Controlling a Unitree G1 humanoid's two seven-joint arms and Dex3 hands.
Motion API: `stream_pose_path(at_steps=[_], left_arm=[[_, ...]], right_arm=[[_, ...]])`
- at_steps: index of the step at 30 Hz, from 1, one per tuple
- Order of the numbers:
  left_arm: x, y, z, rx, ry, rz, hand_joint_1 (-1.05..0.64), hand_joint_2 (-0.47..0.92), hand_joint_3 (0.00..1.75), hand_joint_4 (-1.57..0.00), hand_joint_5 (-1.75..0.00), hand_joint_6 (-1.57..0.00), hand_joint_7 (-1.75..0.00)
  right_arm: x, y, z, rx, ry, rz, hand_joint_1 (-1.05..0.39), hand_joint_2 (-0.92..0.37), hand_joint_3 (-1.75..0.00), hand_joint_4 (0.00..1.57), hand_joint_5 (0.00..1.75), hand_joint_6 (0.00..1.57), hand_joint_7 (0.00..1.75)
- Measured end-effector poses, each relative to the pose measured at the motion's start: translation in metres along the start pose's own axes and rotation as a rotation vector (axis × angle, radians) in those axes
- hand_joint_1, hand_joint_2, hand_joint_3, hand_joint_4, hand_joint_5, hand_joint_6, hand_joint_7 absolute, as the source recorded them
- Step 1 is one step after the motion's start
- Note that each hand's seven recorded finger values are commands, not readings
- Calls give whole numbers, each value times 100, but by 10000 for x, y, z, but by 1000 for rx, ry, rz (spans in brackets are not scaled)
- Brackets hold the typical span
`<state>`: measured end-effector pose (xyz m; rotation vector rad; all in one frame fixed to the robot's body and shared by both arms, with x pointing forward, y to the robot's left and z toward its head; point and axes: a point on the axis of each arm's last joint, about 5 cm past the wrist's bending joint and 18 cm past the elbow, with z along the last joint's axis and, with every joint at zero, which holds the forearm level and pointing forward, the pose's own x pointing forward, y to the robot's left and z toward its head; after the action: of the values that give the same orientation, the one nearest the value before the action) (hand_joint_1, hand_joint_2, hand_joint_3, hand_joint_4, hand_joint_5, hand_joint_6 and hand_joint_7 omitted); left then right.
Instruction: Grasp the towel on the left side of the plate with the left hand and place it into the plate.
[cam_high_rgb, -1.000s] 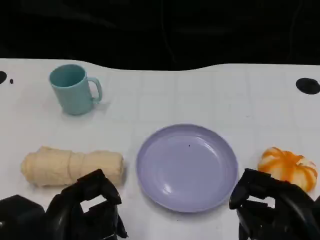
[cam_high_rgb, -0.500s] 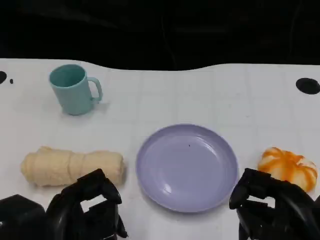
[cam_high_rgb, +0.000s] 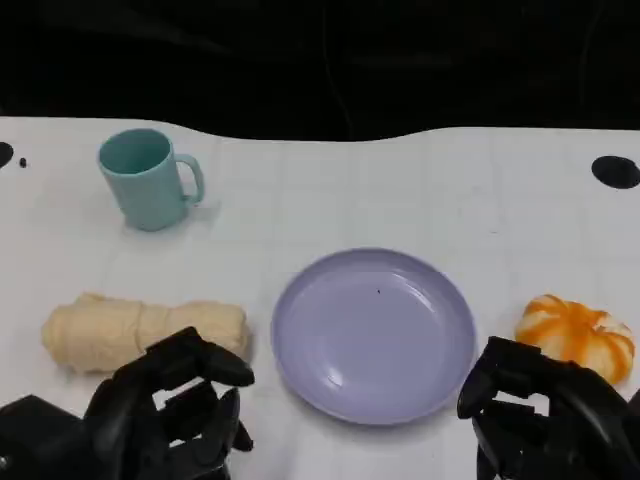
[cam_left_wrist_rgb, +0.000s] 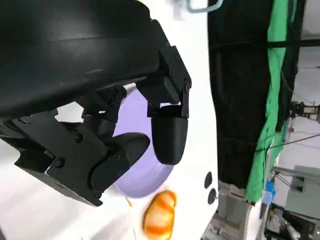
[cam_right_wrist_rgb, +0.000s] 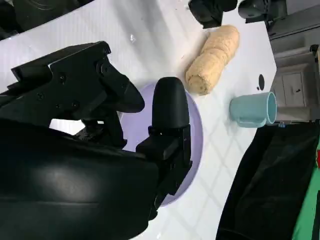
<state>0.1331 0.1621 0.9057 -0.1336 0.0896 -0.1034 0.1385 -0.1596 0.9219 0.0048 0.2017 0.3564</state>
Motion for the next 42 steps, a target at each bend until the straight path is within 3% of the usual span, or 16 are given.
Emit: stream_pose_path(at_steps=[5,8,12,17,27,33,42], left_arm=[[19,38,2,138,-72,22,-19,88,33,-57,-81,-64,-28],[33,58,0,220,-110,29,-26,91,19,-49,-70,-58,-14],[44,89,28,390,-135,36,-31,92,13,-36,-61,-46,-5],[71,151,174,770,-162,-6,-33,92,7,-26,-52,-41,-1],[214,101,421,1284,-183,-25,-51,88,0,-19,-40,-28,0],[360,11,483,1512,-117,-39,-55,85,0,-17,-37,-25,-1],[648,-21,408,1631,36,-123,-47,82,0,-25,-24,-28,-1]], right_arm=[[-3,5,5,0,-3,1,-6,-67,-107,73,175,56,162],[-4,12,6,1,-4,3,-6,-67,-107,73,175,56,162],[-10,27,10,2,-7,7,-6,-67,-107,73,175,56,162],[-9,37,15,3,-8,11,-6,-67,-108,73,175,56,163],[11,46,21,-3,-5,9,-5,-65,-109,73,175,57,163],[11,55,25,0,9,9,-5,-66,-107,72,175,56,162],[-13,69,42,-1,1,12,-6,-67,-107,72,175,56,162]])
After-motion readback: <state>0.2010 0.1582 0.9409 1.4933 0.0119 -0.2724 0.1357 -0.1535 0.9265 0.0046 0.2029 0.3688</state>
